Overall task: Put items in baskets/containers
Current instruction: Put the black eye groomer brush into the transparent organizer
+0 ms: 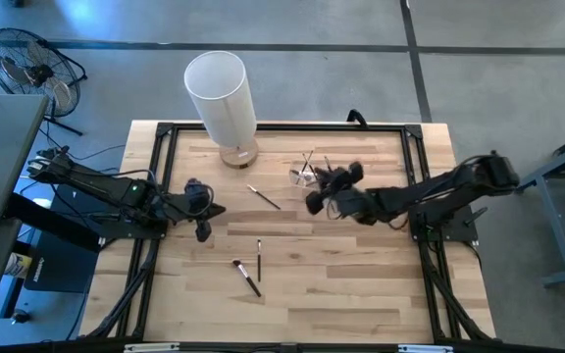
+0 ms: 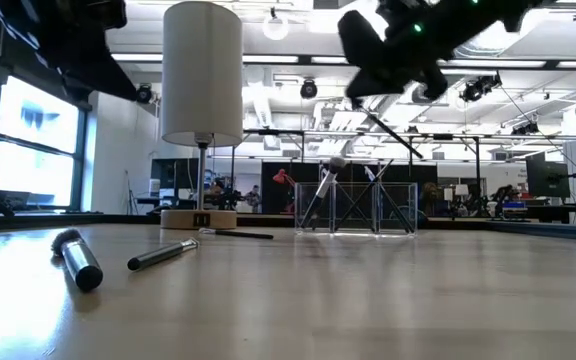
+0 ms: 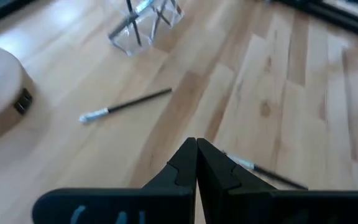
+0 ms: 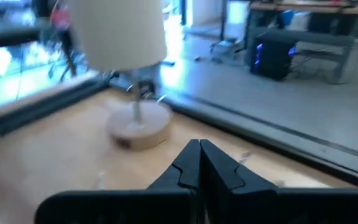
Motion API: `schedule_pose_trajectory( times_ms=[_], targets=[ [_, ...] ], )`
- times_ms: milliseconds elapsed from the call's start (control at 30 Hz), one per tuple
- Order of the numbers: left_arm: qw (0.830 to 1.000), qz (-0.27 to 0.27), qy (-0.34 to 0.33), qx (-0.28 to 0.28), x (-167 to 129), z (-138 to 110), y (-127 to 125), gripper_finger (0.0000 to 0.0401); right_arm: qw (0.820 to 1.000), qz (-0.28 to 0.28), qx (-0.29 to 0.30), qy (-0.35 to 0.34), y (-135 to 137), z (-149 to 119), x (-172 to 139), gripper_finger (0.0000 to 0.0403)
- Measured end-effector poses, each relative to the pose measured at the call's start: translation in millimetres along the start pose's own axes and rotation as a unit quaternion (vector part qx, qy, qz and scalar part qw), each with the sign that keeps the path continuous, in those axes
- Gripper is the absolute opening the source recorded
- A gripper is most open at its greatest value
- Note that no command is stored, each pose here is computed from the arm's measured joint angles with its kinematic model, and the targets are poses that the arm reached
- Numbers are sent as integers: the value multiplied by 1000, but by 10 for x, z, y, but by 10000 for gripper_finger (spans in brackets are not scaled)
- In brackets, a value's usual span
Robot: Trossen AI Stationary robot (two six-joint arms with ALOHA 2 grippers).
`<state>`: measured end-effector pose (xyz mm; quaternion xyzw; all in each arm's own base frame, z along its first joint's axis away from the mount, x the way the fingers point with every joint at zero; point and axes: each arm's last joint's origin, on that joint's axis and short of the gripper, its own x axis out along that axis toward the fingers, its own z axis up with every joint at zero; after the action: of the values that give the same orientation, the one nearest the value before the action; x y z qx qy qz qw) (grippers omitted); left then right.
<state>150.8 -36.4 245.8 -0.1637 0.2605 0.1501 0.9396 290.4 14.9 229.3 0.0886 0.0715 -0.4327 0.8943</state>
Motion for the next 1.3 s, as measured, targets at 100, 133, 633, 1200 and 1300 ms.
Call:
schedule_pose_trajectory(
  times_ms=[100,133,633,1200,1300],
  targets=[
    [1000,15,-21,2,-1,23,1,0,998,-6,46,-42,-266,-36,15,0],
    [999,19,-26,6,-1,29,1,0,997,-1,56,-57,-349,-57,25,0],
    [994,46,-98,-9,-13,133,-22,0,967,148,53,-202,-1168,113,542,0],
    [994,39,-96,-27,-13,131,-26,0,973,190,20,-130,-1314,-265,590,0],
    [994,39,-96,-28,-12,131,-26,0,973,197,21,-117,-1333,-325,564,1]
  ],
)
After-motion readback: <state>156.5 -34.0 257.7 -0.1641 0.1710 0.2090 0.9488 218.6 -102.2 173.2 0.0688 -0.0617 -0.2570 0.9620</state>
